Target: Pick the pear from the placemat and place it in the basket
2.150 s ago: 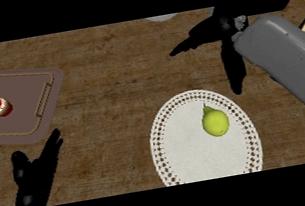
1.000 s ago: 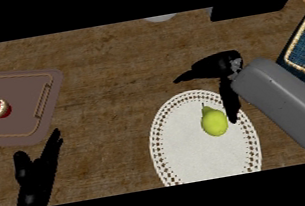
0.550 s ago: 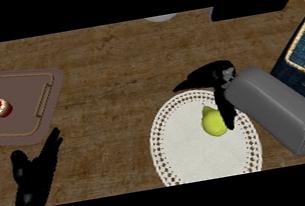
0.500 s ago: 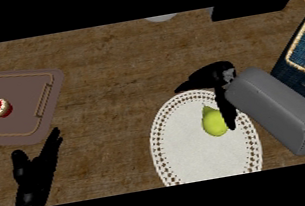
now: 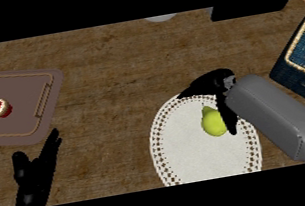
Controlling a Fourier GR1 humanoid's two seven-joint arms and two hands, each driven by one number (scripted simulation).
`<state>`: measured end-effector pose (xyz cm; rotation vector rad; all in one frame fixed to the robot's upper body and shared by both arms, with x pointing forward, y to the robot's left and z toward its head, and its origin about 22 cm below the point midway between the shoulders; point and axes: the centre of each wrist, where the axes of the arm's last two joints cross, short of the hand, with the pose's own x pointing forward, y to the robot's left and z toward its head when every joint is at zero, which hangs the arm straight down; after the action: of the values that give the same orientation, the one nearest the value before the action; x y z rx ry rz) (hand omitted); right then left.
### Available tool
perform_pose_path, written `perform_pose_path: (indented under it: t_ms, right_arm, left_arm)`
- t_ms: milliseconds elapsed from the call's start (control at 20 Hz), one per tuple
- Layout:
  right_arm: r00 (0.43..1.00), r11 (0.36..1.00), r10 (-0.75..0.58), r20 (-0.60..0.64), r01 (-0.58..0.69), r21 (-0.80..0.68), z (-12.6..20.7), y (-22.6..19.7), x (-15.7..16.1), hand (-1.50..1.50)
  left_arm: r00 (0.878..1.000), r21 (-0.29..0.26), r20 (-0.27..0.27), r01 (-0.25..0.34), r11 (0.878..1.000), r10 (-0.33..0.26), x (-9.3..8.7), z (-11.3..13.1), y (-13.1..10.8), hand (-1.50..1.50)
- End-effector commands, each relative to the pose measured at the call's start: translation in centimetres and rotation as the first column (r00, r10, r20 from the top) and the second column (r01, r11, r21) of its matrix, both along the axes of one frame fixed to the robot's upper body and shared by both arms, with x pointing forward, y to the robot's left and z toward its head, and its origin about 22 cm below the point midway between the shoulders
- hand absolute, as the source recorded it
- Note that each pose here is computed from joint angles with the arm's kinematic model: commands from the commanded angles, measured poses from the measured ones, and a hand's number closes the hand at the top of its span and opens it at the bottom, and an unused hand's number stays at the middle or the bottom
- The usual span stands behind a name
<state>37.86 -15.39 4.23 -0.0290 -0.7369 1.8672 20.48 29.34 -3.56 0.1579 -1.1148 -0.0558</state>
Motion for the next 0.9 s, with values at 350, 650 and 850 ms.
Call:
perform_pose_path:
  t_ms: [350,650,850]
  right_arm:
    - [1.000,1.000,0.013,0.015,-0.013,-0.007,-0.6,-0.9,0.2,1.50]
    - [0.984,0.990,0.138,0.117,-0.140,0.013,-1.0,-0.1,-1.6,1.50]
    - [0.979,0.988,0.149,0.136,-0.152,0.015,-2.8,-1.8,-2.2,1.50]
  left_arm:
    - [0.995,-0.006,-0.102,-0.014,1.000,0.014,-0.3,-1.3,0.1,0.00]
    - [0.994,-0.014,-0.104,-0.025,1.000,0.023,-1.7,-0.3,0.2,0.00]
    - [0.993,-0.023,-0.117,-0.019,1.000,0.016,-0.1,-2.1,-0.4,0.00]
